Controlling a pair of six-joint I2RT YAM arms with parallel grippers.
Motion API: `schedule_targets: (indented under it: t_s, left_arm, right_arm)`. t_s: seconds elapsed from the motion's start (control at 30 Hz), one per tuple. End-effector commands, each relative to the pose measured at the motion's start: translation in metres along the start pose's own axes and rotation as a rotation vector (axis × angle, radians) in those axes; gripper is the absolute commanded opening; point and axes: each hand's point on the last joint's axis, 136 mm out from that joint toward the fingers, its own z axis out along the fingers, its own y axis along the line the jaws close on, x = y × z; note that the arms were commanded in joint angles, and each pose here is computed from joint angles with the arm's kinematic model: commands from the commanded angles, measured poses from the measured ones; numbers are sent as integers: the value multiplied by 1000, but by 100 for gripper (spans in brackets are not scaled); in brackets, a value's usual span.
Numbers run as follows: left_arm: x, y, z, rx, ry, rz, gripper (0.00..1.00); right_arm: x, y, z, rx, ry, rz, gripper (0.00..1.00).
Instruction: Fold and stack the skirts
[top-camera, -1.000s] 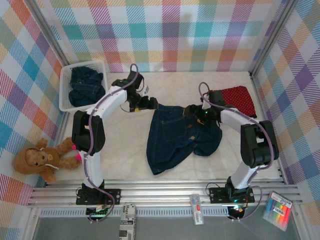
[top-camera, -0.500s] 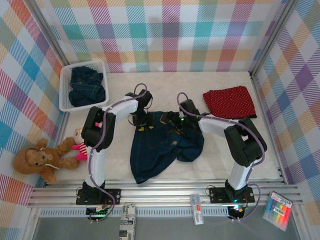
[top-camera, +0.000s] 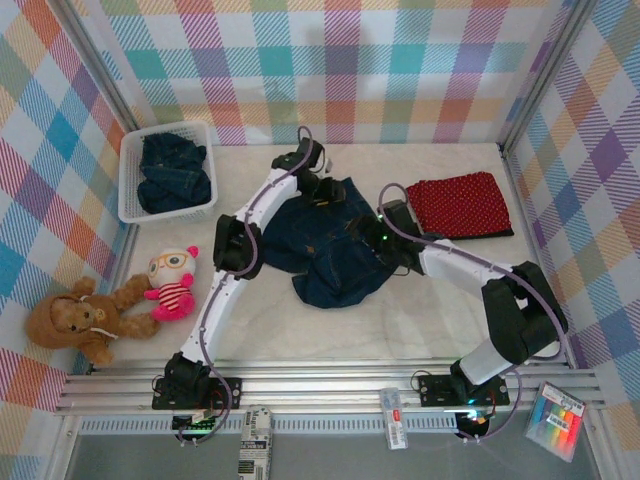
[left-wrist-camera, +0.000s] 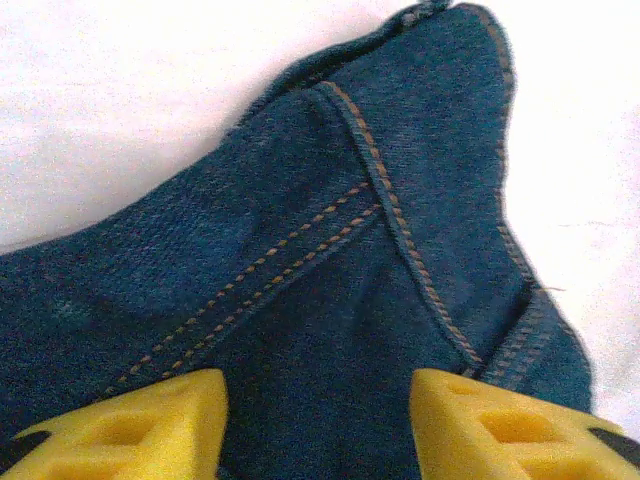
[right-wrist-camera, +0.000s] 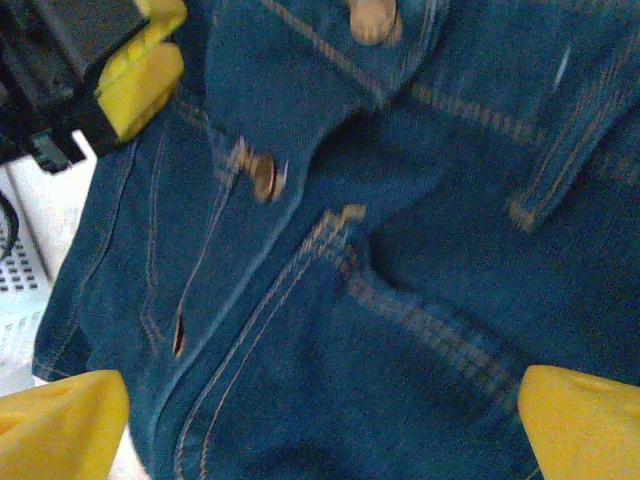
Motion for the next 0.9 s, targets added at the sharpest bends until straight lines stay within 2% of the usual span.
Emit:
schedule_targets:
  t_s: [0.0,0.17,0.27,0.4,0.53,0.7,0.87]
  left_arm:
    - [14,-40,-25,88,60,62,59]
    - [3,-66,-111,85,-41,118,80]
    - [5,-60,-154,55,-125,89,91]
    - [20,-26,-192,-17,-213,-19,100]
    - [42,21,-218,-125,-287,-147,100]
    - [65,73,-247,-197,-385,-330,100]
    - [87,117,-266,-251,-449,-491,100]
  right_arm:
    - [-31,-1,-10,-35,-27,-158,99]
    - [-55,2,9,-21,61,-409,92]
    - [-64,10,30,-20,97,-511,86]
    - [-75,21,62,-32,157,-585,77]
    - [-89,26,93,-6,208,-617,73]
    - [-105,26,122,17,234,-627,71]
    - [-116,36,144,-37,280,-620,68]
